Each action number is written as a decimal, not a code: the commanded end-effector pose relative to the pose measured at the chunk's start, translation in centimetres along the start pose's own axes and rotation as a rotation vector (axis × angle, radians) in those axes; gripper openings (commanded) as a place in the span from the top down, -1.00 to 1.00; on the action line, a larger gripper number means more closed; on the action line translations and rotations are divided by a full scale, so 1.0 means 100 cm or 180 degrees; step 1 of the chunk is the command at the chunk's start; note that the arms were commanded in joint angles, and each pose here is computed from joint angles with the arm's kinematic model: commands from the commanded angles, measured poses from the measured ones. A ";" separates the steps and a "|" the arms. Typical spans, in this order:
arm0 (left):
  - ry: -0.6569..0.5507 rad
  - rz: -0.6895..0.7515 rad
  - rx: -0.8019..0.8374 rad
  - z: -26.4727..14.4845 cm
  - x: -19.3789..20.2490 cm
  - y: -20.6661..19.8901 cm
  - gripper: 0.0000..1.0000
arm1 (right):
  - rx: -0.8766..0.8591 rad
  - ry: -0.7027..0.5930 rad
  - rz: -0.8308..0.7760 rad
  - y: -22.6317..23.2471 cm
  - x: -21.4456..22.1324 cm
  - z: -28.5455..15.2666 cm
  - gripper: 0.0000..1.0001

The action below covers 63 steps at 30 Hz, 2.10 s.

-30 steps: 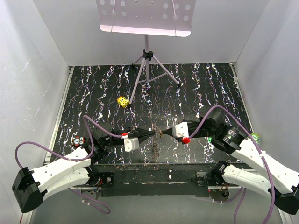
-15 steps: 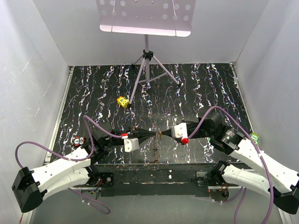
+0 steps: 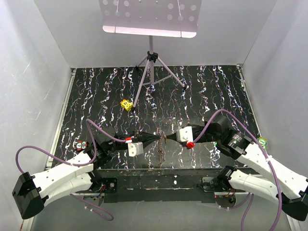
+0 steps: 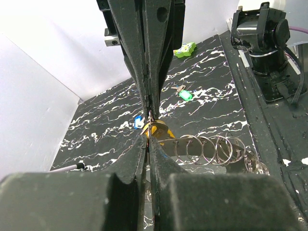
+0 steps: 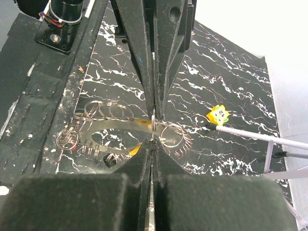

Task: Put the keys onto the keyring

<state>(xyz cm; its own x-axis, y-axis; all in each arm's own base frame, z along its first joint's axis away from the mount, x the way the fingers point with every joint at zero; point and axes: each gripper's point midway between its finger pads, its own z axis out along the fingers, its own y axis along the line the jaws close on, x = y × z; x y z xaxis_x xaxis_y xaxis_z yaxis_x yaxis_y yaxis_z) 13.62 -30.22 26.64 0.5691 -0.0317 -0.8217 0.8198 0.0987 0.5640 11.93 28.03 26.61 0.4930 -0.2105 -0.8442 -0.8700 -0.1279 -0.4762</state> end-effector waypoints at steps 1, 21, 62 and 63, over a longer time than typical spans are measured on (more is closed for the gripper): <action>-0.0101 0.0166 -0.0120 -0.002 -0.012 0.010 1.00 | 0.0068 -0.0115 -0.0083 -0.006 -0.015 -0.004 0.97; -0.0126 0.0144 -0.0055 -0.001 -0.014 0.006 1.00 | 0.0154 -0.0105 -0.0073 -0.012 -0.014 -0.002 0.97; 0.0009 0.0227 -0.0157 -0.004 -0.006 0.011 1.00 | 0.0095 -0.0189 -0.0034 -0.007 -0.019 -0.002 0.97; 0.0009 0.0227 -0.0157 -0.004 -0.006 0.011 1.00 | 0.0090 -0.0183 -0.0028 -0.007 -0.018 -0.002 0.97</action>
<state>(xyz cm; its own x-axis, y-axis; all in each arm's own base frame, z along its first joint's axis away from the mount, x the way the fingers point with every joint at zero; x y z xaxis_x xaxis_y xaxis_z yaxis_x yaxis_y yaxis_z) 14.08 -30.07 26.29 0.5827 -0.0022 -0.8127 0.8077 0.1119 0.5788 12.04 28.21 27.09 0.4747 -0.1995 -0.8573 -0.8802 -0.1074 -0.4624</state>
